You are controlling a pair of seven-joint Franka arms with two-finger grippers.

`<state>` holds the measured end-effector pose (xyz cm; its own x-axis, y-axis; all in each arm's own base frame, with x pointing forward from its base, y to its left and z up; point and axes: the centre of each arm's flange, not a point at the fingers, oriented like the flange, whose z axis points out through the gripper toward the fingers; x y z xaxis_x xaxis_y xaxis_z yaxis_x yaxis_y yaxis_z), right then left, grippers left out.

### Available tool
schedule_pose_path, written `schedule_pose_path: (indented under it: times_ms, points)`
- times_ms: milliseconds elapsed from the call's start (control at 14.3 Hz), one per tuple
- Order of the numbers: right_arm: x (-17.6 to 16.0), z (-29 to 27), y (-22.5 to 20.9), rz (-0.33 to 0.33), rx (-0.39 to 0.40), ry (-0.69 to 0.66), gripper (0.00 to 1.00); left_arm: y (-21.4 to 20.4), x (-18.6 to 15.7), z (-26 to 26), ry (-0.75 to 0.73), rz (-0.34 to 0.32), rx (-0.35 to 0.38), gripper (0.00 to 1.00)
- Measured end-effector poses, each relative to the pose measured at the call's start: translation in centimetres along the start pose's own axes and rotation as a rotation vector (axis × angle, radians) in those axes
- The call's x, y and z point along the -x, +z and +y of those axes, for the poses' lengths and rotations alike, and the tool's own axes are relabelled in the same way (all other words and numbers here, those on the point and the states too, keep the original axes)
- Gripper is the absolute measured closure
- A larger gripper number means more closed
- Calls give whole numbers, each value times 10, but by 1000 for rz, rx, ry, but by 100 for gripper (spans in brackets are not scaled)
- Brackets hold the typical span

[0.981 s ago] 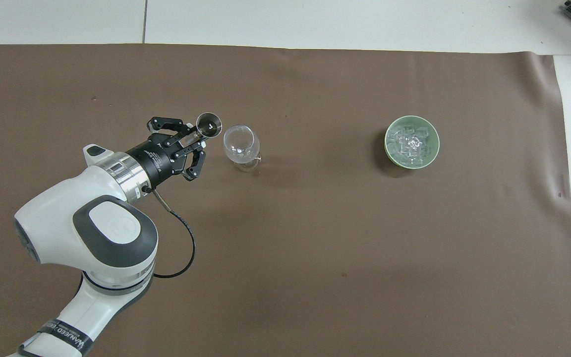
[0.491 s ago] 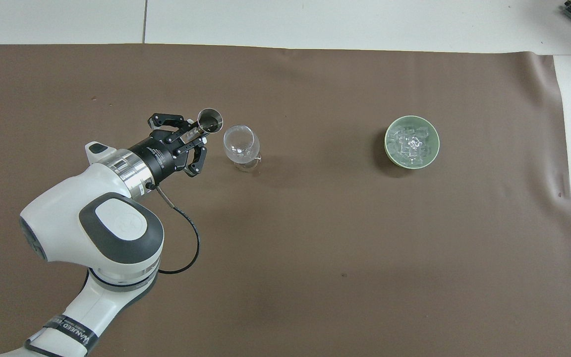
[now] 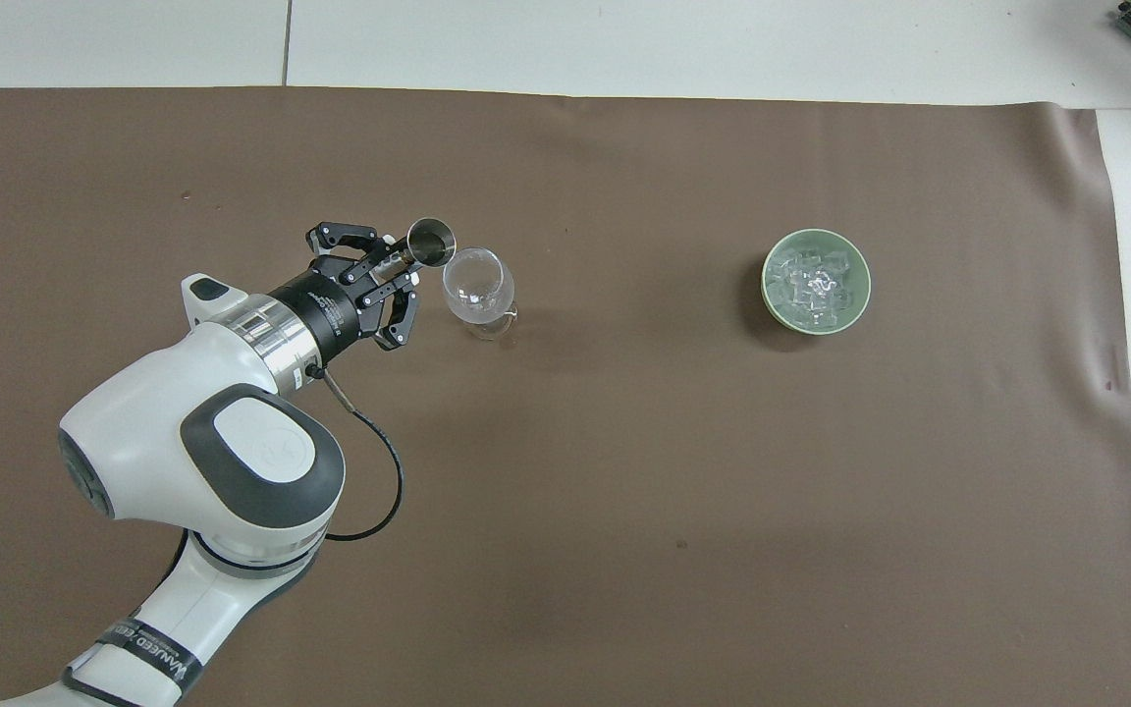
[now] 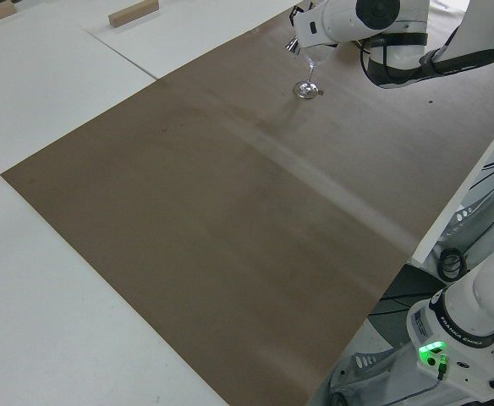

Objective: Pour wine and add ice with both arms
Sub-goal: 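Tilt the silver cup over the wine glass with the left gripper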

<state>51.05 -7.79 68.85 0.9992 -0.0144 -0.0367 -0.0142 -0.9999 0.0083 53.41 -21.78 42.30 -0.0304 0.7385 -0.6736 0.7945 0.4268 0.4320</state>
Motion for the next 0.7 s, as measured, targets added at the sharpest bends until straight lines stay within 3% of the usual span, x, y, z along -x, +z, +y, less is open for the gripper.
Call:
schedule_pose_path:
  times_ms: [701]
  points:
    - [0,0,0,0,0,0,0,2,0,-4,143,6,0,78]
